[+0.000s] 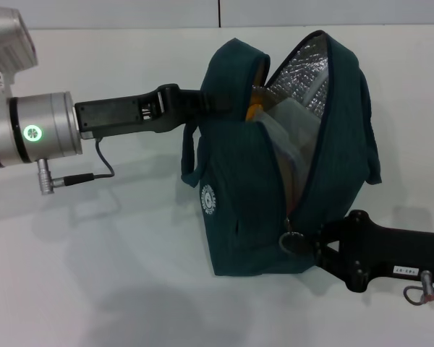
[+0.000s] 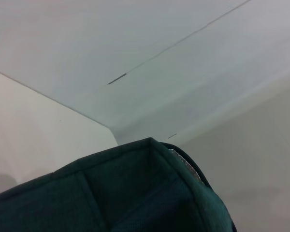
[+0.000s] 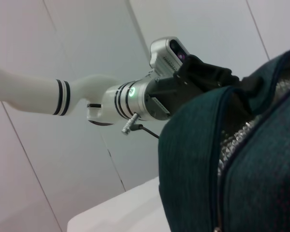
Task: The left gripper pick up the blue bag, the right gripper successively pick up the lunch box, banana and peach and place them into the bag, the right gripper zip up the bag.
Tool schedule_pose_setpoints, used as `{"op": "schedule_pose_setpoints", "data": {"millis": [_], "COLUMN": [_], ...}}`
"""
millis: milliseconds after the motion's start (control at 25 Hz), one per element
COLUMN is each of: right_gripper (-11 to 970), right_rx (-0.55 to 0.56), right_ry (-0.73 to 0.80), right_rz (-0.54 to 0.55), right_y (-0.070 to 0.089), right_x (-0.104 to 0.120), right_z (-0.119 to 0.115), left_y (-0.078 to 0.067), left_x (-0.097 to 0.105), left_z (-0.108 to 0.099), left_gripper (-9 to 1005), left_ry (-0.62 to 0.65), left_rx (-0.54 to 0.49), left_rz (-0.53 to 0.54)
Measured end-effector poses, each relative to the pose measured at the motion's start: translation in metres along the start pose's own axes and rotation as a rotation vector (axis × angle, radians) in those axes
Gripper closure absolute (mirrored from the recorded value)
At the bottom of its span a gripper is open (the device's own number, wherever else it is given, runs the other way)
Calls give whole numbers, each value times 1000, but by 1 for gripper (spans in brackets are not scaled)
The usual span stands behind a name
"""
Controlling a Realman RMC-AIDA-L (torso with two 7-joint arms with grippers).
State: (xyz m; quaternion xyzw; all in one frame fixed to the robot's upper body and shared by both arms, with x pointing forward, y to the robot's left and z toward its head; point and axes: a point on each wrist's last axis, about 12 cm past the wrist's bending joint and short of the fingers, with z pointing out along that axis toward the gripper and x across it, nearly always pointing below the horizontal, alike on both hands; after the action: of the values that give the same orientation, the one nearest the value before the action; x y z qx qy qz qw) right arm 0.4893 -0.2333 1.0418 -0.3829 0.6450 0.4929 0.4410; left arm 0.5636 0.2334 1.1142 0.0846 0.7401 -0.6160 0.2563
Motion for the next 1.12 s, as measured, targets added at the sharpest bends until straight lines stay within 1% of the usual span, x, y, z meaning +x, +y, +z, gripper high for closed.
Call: {"op": "schedule_pose_setpoints", "data": {"millis": [120, 440, 760, 1120], "right_gripper": [942, 943, 942, 943], "right_rx": [-16, 2, 6, 8], "right_ry": [-17, -49, -104, -114], "right_rz": [-4, -24, -44, -53], "right_y": [3, 6, 9, 7], "right_x": [-1, -2, -6, -9], "right_z": [-1, -14, -18, -18], "left_y": [0, 0, 0, 0], "left_x": [-1, -2, -2, -2], "left_z": [-1, -4, -3, -2], "left_gripper": [959, 959, 960, 954], "left_ry": [-5, -20, -17, -15], "left_rx": [1, -2, -2, -2], "left_rz": [2, 6, 8, 10]}}
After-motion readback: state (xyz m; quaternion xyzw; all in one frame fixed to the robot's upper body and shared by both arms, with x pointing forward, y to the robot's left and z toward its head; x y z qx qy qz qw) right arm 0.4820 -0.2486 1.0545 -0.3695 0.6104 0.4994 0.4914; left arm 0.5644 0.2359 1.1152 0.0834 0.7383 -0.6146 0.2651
